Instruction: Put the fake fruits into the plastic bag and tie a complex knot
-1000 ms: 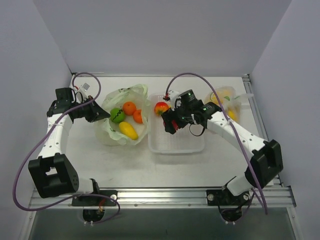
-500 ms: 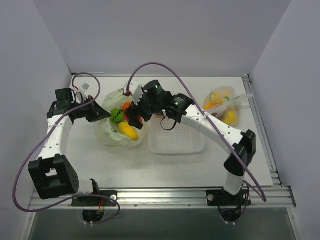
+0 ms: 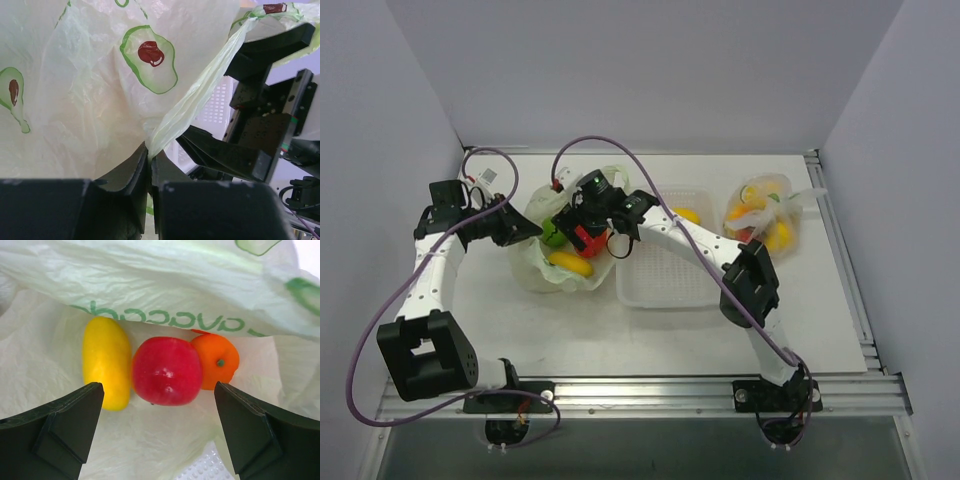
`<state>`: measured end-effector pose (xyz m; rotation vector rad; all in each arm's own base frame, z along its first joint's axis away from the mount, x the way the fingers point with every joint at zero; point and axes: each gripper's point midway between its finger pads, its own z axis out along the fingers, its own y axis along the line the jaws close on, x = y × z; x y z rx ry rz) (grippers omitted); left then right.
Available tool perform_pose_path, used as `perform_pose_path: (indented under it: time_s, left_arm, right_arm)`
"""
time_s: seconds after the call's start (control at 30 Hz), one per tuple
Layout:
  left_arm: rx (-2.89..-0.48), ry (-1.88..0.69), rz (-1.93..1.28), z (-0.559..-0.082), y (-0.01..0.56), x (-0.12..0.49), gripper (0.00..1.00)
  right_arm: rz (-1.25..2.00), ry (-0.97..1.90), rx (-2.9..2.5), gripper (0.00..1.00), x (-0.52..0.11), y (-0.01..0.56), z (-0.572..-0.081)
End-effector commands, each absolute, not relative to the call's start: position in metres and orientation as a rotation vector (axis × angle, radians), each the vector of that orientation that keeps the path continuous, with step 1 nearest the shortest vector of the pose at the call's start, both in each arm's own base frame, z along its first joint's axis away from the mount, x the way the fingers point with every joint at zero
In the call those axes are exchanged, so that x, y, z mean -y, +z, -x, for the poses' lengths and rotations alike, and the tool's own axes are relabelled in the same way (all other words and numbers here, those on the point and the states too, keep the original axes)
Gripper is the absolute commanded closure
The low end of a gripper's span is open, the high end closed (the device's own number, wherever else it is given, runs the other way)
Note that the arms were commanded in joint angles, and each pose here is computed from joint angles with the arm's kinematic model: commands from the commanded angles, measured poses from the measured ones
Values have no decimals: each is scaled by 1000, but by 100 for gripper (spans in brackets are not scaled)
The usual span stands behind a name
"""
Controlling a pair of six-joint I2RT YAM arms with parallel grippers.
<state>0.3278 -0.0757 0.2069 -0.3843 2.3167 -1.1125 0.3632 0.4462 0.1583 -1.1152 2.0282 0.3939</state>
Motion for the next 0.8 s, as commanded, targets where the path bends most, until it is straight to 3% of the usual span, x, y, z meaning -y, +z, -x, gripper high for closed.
perform_pose_path:
  time_s: [0.0,0.23,0.4,0.57,0.77]
  left_arm:
    - [-2247,-1119,338,-332,222,73,86]
    - [-2247,-1118,331,-331,221,74,91]
    - [-2245,-1116,330,-331,221,73,95]
    - [-2245,-1108,328,-331,221,73,96]
    - [-2247,-1103,328,-332,219,72,95]
  right_arm:
    - [1077,413,-1945,0,-439,214,-345]
    - [1206,616,-1954,0,-380,234,-257]
    - [1216,725,-2034,3,-338,228,-236]
    - [911,614,-2185,11,-288,212,-306]
    - [667,374,-2275,11,-271,182,-389]
